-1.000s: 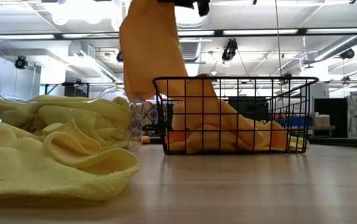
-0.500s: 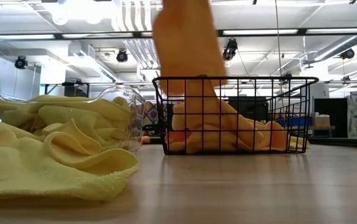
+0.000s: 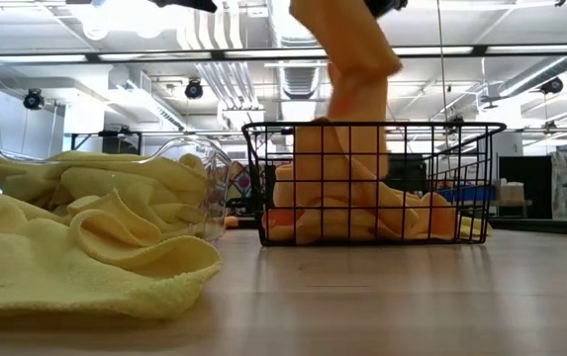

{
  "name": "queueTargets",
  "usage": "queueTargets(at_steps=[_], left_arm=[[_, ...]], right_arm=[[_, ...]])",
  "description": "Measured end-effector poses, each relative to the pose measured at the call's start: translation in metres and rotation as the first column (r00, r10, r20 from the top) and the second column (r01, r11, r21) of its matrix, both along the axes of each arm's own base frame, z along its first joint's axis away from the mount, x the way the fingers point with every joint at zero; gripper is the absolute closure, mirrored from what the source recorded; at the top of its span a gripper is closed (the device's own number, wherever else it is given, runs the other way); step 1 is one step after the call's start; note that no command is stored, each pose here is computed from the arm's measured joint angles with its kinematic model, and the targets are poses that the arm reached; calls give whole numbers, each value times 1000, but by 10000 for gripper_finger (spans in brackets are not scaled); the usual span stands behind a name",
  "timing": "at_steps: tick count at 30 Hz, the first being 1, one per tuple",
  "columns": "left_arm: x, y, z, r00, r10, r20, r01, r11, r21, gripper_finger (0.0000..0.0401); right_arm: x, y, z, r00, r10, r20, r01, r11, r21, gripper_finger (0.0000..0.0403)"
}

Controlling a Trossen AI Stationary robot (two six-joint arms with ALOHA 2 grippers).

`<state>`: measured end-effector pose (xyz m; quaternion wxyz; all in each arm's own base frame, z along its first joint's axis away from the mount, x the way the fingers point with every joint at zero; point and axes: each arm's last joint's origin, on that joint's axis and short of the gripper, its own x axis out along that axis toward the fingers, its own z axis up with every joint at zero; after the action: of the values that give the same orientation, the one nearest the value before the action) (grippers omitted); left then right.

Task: Sort microfiber towel by color & place in baskets
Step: Put the orange towel into the black wire basket

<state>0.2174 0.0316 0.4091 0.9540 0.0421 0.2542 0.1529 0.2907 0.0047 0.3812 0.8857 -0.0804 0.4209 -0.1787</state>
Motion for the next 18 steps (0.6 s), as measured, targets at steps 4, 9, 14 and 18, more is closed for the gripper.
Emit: queueTargets(at_steps=[4,9,14,18], left_arm=[[0,0,0,1000,15,4,-15,1000,-6,176],[1,0,-6,1000,19,-7,-19,1000,-19,176],[5,0,-24,999,29,-19,-29,999,-38,176],[7,-2,-41,999,36,-34,-38,997,-72,176]], right_arm=[[-5,-4,-6,996,-67,-51,69,997,40,394],[-13,-11,-20,978,-151,-146,163,984,72,394],[-14,-19,-42,963,-159,-217,189,974,128,394],[-14,-27,-64,950,-164,-264,214,962,171,394]])
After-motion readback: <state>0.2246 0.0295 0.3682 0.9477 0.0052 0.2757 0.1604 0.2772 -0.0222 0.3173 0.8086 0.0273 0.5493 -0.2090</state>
